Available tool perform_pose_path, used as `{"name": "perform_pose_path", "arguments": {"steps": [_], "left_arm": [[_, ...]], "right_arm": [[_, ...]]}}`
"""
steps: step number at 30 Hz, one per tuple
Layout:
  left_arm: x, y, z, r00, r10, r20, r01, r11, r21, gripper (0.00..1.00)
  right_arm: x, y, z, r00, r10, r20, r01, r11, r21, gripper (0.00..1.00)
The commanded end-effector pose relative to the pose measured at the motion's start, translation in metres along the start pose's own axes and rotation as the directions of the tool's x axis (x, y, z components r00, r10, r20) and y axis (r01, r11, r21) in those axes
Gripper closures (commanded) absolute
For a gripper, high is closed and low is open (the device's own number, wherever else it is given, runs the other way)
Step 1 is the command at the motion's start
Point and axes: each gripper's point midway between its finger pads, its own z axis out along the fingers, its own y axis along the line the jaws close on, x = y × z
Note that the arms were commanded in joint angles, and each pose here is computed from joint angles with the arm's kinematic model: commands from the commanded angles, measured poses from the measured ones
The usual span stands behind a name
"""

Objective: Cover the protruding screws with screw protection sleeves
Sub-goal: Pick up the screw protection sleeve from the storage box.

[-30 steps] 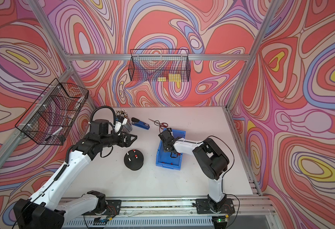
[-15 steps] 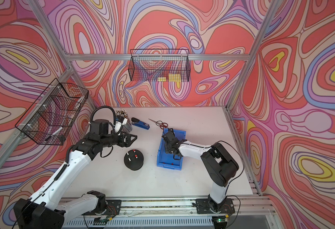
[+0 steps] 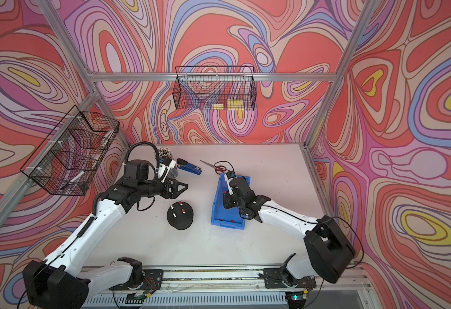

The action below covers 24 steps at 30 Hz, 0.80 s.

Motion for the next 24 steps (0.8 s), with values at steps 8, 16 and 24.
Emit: {"name": "perform_pose_path", "arguments": {"steps": [8,16,24], "left_arm": [[0.002,-0.067,-0.004,0.996,0.087,-0.015,-0.076,0.931,0.358,0.31],[0.017,-0.100,-0.010,0.990,0.122,-0.076,-0.065,0.849,0.524,0.41],[0.017,-0.099,-0.007,0.989,0.111,-0.093,-0.046,0.850,0.524,0.40]], "right_arm": [[-0.016,0.089,-0.050,0.991,-0.119,0.060,0.134,0.862,-0.488,1.00],[-0.033,0.131,-0.076,0.990,-0.121,0.075,0.139,0.709,-0.692,1.00],[-0.041,0.140,-0.091,0.988,-0.120,0.093,0.149,0.668,-0.729,1.00]]}}
